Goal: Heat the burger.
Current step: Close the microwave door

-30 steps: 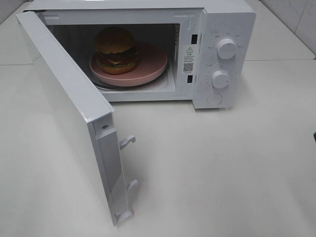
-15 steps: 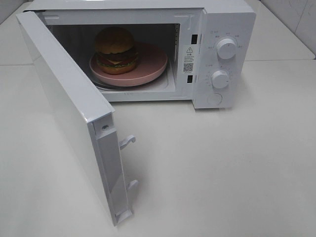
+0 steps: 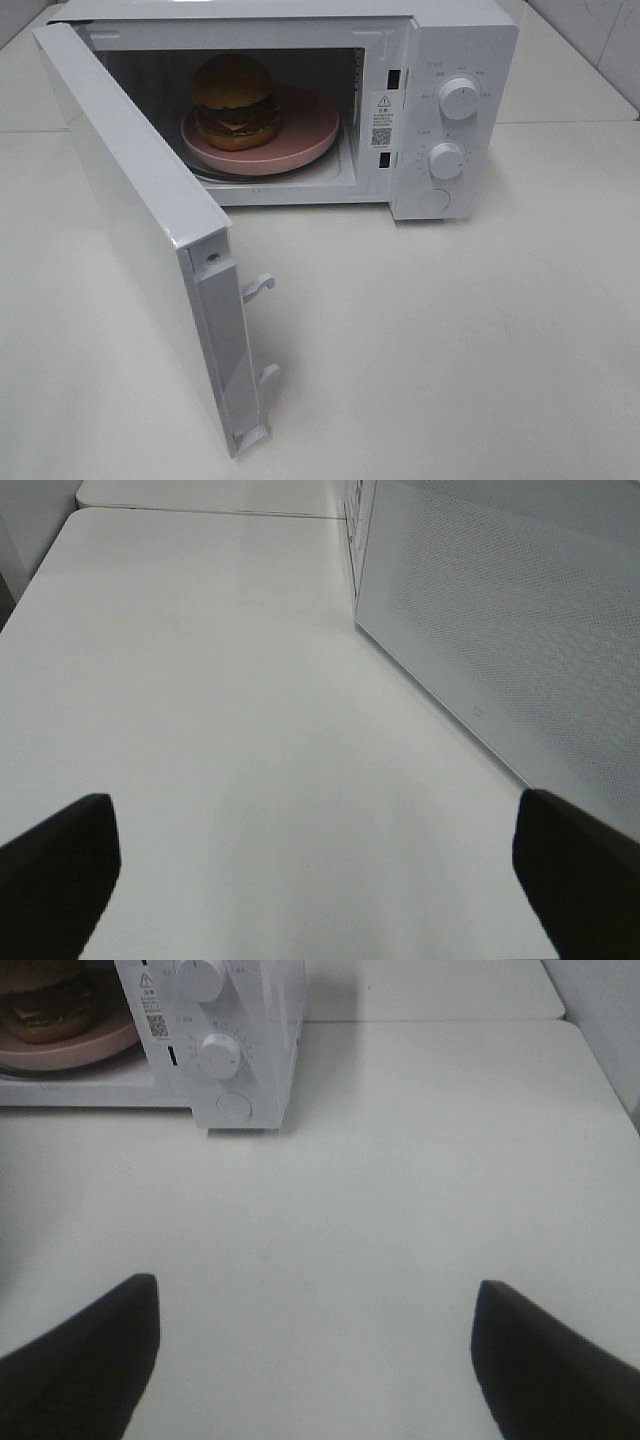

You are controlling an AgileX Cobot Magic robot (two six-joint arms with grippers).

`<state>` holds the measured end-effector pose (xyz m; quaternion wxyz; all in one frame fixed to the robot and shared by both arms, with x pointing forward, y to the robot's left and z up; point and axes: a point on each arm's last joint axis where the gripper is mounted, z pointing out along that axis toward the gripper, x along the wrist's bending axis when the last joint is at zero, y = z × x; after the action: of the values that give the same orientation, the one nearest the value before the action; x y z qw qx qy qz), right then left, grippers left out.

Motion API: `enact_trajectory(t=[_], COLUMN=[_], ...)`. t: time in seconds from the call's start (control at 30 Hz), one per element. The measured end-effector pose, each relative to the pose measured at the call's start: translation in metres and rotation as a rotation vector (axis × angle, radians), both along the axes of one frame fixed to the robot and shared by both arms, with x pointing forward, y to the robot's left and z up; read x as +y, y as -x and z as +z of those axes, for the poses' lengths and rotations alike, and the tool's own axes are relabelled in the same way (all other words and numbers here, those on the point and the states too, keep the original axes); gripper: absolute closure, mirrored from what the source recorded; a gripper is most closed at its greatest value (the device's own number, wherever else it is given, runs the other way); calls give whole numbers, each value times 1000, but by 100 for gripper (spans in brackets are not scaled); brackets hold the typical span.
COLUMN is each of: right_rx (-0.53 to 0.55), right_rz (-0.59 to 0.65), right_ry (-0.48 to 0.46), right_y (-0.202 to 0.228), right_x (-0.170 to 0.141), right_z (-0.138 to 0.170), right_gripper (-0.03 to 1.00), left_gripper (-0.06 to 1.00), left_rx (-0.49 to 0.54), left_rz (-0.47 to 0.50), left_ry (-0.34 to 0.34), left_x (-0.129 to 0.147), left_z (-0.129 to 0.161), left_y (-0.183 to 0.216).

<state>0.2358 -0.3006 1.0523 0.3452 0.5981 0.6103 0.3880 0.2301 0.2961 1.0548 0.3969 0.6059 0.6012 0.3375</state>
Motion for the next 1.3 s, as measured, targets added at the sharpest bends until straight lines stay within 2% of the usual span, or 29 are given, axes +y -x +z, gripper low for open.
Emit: enact_trajectory(t=[1.3], right_rx=[3], right_rz=[-12], right_ry=[4], right_y=[2], right_x=[-1], right_z=[-2], right_gripper=[22], left_gripper=[-4], left_rx=[0], left_rz=[0], left_ry=[-1], left_x=[0], left_z=[0], left_y=[0])
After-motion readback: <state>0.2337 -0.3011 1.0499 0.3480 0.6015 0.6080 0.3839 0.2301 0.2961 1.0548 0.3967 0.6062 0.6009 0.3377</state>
